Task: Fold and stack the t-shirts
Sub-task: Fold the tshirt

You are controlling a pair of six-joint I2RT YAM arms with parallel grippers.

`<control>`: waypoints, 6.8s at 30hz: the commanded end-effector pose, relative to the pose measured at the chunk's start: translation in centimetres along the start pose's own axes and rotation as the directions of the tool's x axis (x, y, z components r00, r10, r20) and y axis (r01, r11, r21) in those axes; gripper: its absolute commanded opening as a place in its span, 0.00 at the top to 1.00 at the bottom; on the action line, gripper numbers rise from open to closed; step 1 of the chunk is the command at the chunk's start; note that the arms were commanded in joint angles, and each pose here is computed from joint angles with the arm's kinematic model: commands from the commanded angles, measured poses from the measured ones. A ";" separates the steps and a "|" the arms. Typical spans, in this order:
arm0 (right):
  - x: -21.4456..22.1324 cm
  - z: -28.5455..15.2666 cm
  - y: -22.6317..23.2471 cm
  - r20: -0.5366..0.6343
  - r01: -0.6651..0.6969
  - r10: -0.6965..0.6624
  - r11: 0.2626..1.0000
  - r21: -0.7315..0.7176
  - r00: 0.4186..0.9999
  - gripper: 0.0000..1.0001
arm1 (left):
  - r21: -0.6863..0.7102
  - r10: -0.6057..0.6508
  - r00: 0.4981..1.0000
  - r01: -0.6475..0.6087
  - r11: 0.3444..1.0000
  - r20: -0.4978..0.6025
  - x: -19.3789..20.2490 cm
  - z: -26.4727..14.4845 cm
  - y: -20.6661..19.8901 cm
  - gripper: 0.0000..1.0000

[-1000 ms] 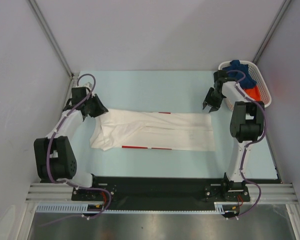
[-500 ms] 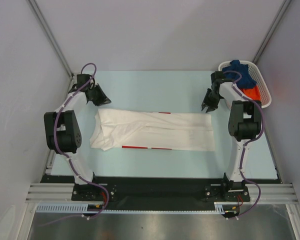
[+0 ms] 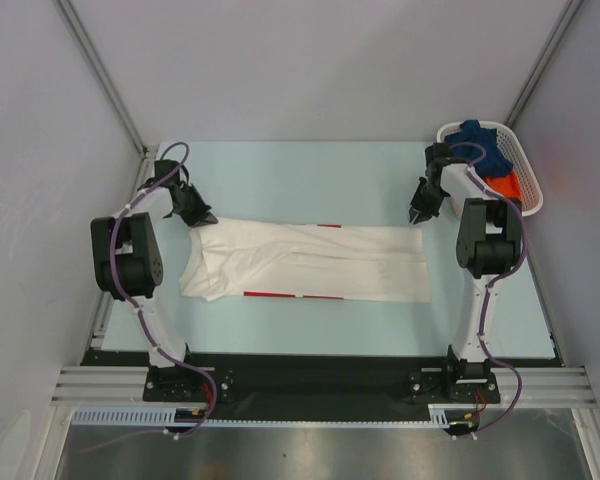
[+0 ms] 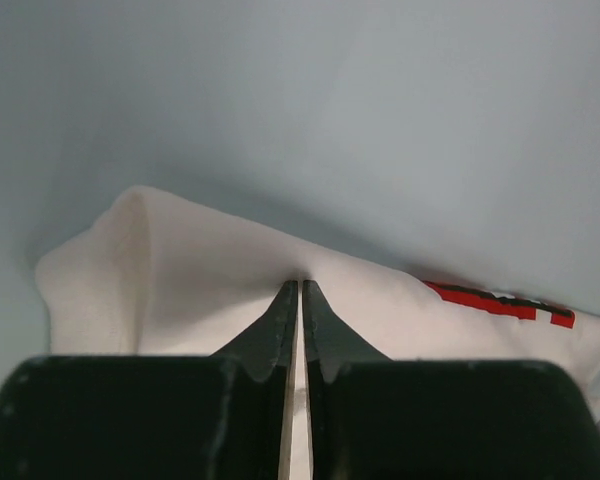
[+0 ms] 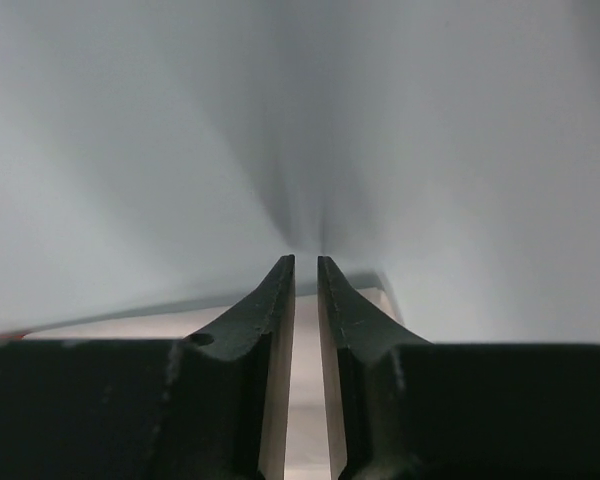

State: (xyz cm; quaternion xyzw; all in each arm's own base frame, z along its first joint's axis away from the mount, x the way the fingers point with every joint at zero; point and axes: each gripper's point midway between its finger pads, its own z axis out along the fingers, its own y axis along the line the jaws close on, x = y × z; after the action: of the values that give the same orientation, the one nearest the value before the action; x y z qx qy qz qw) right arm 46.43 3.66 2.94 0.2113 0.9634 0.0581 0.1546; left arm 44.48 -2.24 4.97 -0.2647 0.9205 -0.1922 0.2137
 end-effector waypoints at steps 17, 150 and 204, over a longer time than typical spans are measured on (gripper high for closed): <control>-2.5 -0.9 -2.9 0.039 -0.042 0.041 0.998 0.046 0.998 0.83 | -0.156 0.033 0.997 -0.022 0.988 0.064 -2.7 0.1 3.7 0.91; 15.6 -6.1 -6.4 -0.170 -0.097 0.100 0.995 0.027 0.980 0.76 | 0.392 0.418 0.886 -0.318 0.863 -0.202 13.6 -3.4 -15.4 0.61; 11.8 -6.3 1.0 -0.152 0.024 -0.054 0.982 -0.189 0.987 0.74 | 0.109 0.286 0.914 -0.266 0.958 -0.287 11.6 -1.0 -1.1 0.53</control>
State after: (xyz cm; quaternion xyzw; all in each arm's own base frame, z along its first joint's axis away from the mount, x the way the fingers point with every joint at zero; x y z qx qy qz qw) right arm 34.58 9.21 5.21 0.1780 0.9677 0.1536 0.0914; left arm 35.19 -8.22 2.76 -0.1003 0.9708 -0.1944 0.0988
